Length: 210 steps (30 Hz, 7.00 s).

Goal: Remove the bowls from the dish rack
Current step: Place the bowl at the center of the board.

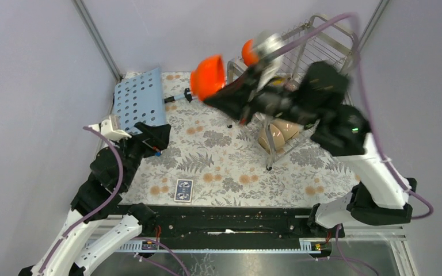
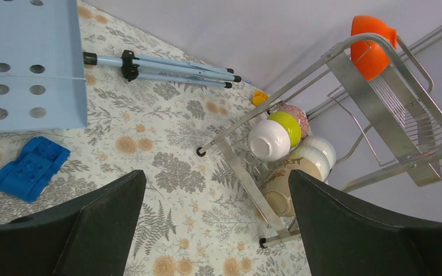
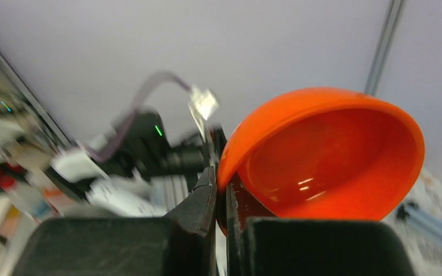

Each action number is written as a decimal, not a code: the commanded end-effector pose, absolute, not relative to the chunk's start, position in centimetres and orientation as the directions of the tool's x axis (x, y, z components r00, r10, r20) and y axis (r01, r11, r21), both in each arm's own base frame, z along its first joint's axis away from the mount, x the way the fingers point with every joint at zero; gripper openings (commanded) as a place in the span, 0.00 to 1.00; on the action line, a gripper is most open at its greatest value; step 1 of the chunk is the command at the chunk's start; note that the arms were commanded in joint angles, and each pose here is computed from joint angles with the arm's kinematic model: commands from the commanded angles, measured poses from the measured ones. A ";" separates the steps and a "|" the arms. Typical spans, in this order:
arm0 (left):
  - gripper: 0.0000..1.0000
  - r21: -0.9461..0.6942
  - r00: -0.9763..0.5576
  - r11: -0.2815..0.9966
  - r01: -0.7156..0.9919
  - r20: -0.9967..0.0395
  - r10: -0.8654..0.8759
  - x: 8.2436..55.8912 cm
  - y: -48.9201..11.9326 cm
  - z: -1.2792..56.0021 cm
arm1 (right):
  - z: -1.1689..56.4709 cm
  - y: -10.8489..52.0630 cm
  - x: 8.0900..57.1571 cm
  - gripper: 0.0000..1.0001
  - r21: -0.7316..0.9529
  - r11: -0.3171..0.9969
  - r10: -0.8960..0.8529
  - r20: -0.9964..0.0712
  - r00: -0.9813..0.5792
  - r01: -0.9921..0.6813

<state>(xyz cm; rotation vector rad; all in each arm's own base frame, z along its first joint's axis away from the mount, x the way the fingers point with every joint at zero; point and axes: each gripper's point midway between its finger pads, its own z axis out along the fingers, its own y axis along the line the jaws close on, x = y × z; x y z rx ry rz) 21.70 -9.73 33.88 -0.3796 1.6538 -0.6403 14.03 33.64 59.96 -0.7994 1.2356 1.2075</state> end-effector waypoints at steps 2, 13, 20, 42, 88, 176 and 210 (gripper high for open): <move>0.99 -0.573 -0.139 0.816 0.078 -0.817 -0.560 20.0 -7.2 34.4 | 50.3 36.4 14.1 0.00 -0.122 0.395 -0.107 -0.990 0.086 -0.911; 0.99 -0.533 -0.202 0.845 0.044 -0.833 -0.515 19.9 -7.3 33.1 | 30.9 37.9 8.6 0.00 -0.353 0.319 -0.493 -0.855 0.164 -0.880; 0.99 -0.562 -0.203 0.827 0.004 -0.810 -0.550 20.8 -7.6 31.7 | 23.3 33.5 6.9 0.00 -0.379 0.284 -0.610 -0.780 0.139 -0.881; 0.99 -0.563 -0.709 0.636 0.528 -0.704 -0.035 15.1 -23.2 24.0 | 12.0 28.1 2.6 0.00 -0.541 -0.160 -0.848 -0.354 0.395 -0.826; 0.15 -0.230 -0.665 0.722 0.653 -0.630 0.401 9.9 -31.2 16.0 | 12.4 28.2 1.6 0.00 -0.494 -0.174 -0.874 -0.320 0.365 -0.852; 0.30 -0.436 -0.760 0.893 -0.108 -0.543 -0.357 17.0 -19.4 15.3 | 16.1 34.2 17.8 0.00 0.251 0.941 0.027 -0.725 -0.688 -0.228; 0.00 -0.359 -0.808 0.933 -0.015 -0.545 -0.222 16.6 -20.5 14.2 | 14.6 32.9 18.8 0.00 0.205 0.967 0.044 -0.713 -0.700 -0.148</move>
